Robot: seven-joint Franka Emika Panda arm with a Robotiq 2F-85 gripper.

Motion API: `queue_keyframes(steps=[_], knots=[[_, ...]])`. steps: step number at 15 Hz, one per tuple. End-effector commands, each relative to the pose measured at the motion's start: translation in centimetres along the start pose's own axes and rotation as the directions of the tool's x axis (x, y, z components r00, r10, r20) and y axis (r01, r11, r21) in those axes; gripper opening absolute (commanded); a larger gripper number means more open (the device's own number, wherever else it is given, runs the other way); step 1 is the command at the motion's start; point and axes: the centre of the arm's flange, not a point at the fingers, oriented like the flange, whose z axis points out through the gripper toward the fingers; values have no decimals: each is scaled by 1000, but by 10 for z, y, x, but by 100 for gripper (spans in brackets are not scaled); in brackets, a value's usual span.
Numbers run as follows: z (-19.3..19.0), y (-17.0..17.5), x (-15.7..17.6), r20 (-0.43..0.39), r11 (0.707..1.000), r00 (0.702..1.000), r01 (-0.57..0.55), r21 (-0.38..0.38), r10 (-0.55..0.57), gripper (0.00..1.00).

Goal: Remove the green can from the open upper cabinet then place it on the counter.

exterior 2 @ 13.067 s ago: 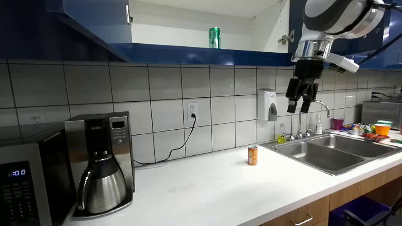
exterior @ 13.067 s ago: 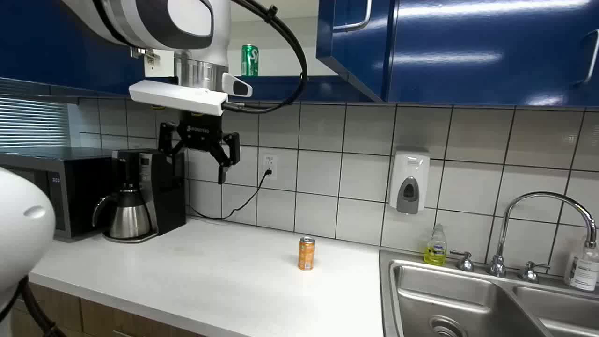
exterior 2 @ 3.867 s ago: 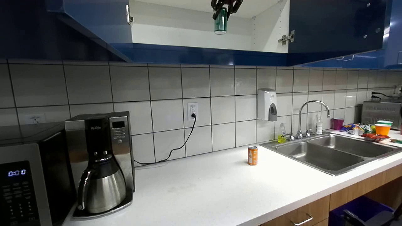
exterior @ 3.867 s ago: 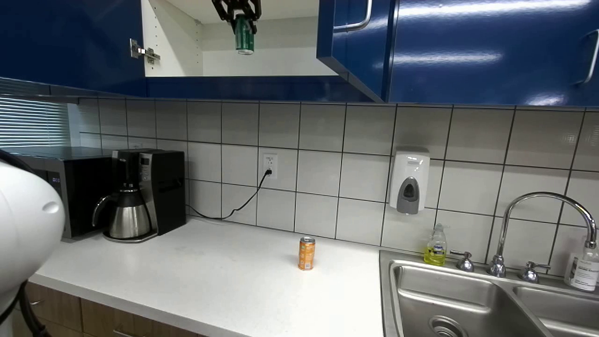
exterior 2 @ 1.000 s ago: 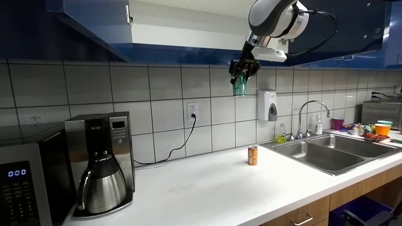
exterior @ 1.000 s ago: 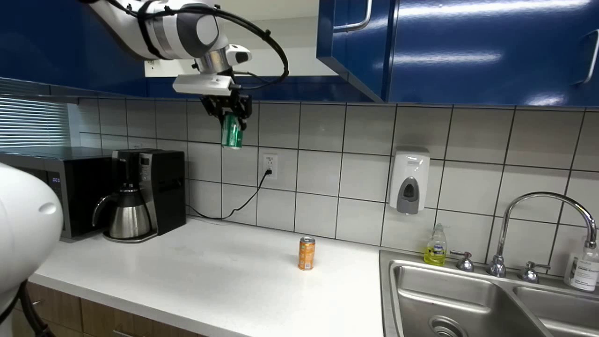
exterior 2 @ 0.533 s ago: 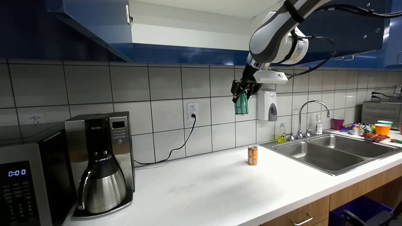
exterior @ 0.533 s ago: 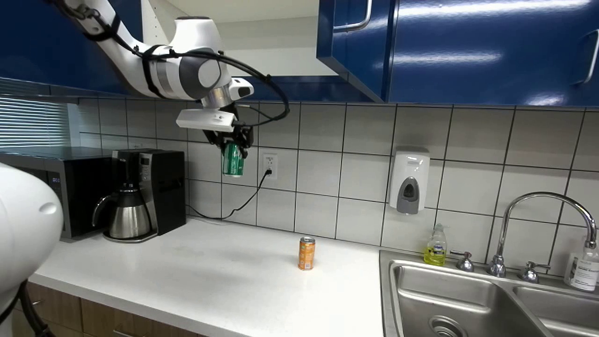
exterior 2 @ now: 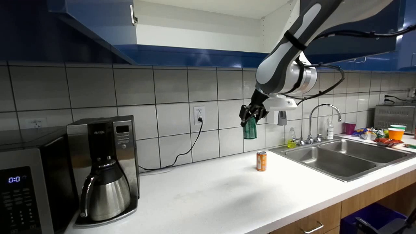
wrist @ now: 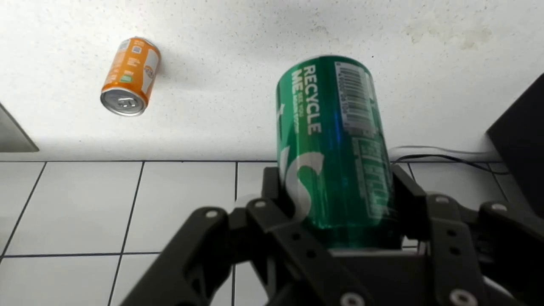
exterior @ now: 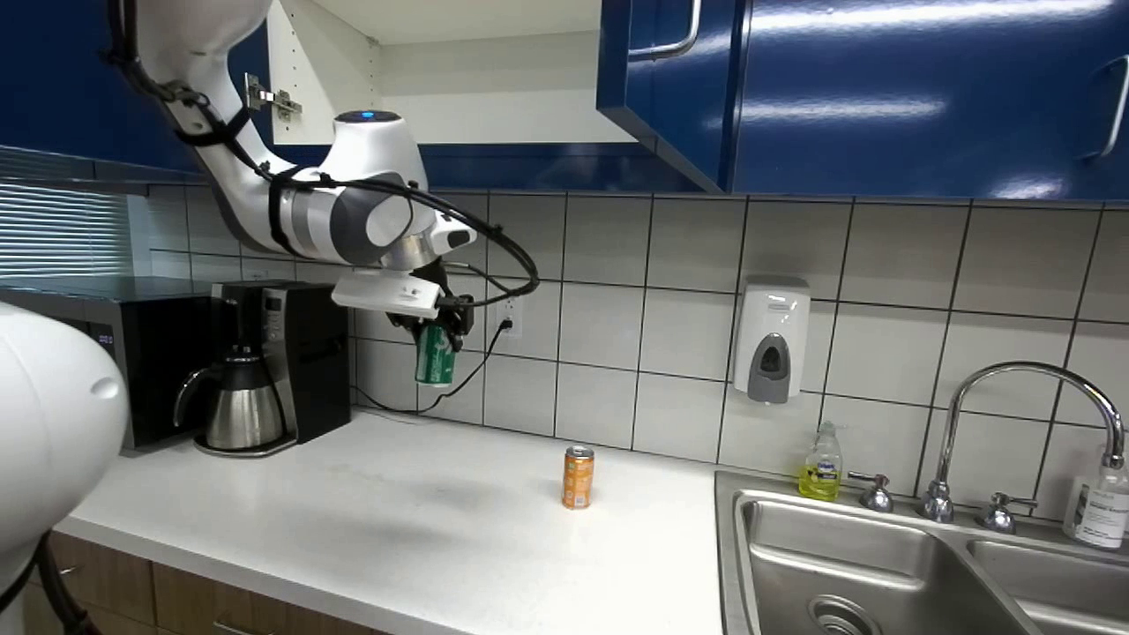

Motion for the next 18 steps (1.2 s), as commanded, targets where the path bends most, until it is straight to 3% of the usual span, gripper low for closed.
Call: queue_keyframes(steps=[1,13,14,18], knots=[[24,0,-13,-21,1000,1000,23,20,-23,38],[69,-7,-37,-2,1000,1000,10,17,-9,38],[58,-20,-38,31,1000,1000,-4,18,4,63],[62,-17,-40,30,1000,1000,-5,10,5,63]])
